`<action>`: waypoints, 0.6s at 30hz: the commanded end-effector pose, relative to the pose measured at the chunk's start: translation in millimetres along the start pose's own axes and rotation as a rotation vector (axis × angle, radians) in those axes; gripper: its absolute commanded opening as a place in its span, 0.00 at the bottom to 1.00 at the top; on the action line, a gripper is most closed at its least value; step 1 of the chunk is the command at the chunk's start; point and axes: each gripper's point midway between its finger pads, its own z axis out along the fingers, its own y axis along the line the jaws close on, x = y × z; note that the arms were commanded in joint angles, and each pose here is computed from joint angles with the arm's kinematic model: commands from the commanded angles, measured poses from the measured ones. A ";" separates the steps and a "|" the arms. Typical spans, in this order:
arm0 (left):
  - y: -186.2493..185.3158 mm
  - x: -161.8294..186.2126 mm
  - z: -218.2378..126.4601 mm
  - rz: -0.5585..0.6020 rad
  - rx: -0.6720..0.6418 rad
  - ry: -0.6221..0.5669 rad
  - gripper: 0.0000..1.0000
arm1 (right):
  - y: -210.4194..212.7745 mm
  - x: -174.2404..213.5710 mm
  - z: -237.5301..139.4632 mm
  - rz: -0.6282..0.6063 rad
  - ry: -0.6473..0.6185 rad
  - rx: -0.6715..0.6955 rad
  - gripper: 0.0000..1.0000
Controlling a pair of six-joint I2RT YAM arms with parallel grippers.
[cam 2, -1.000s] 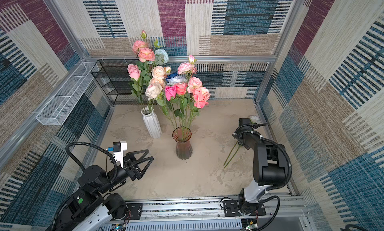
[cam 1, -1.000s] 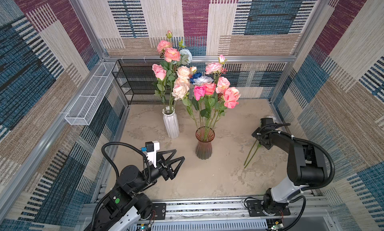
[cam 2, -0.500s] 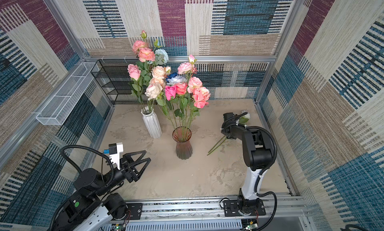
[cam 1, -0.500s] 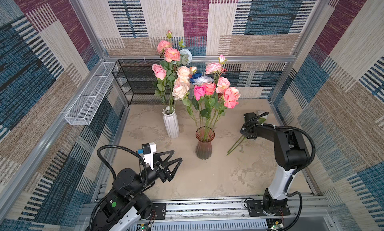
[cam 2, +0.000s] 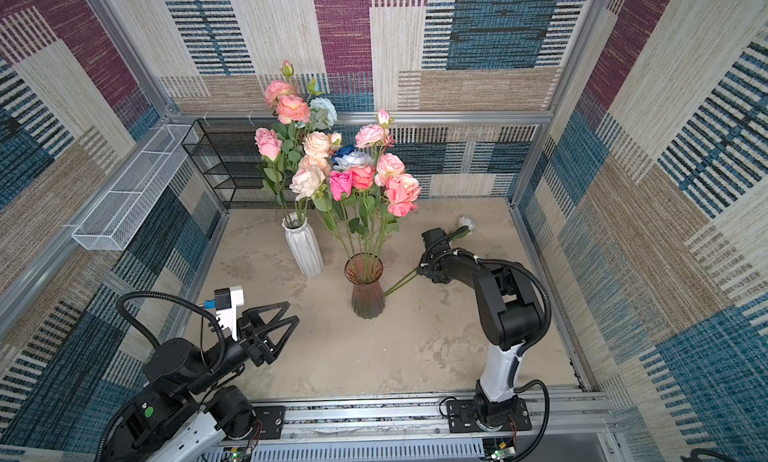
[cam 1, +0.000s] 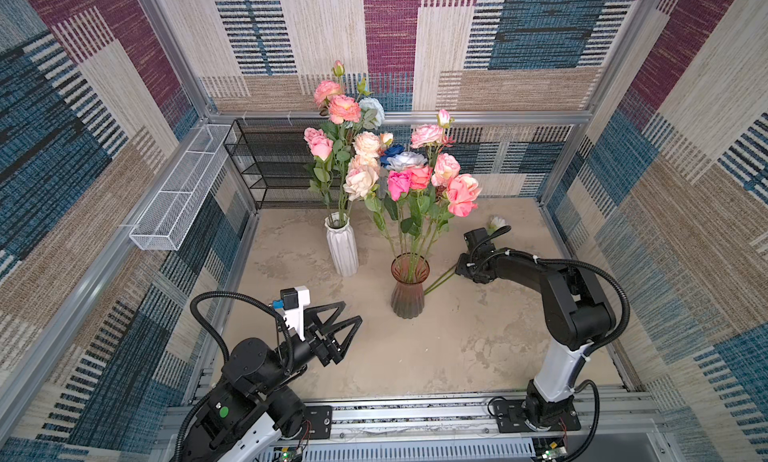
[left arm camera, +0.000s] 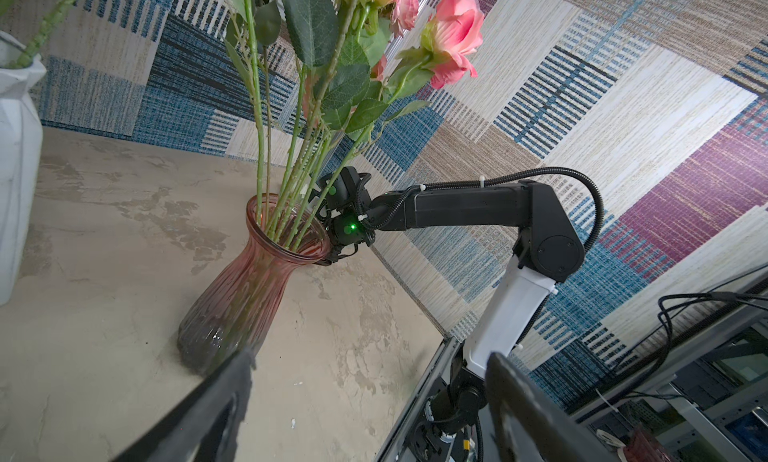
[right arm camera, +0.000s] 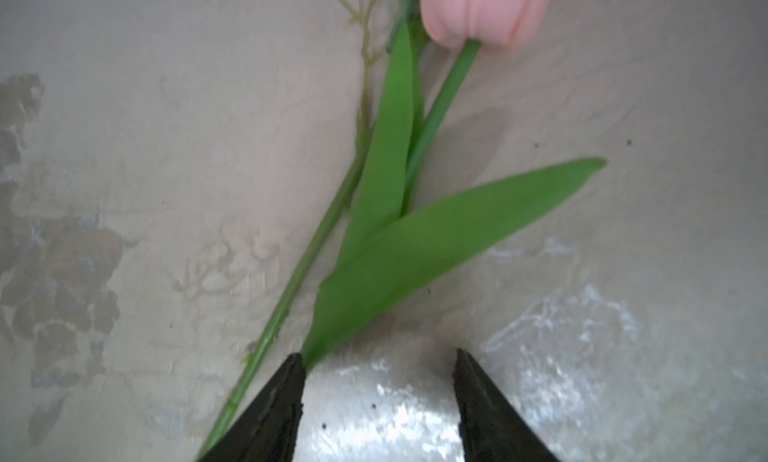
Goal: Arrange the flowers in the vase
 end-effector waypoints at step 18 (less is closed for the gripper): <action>-1.3 -4.2 -2.0 0.009 0.000 -0.017 0.89 | -5.6 -11.5 21.3 -0.010 0.007 0.104 0.62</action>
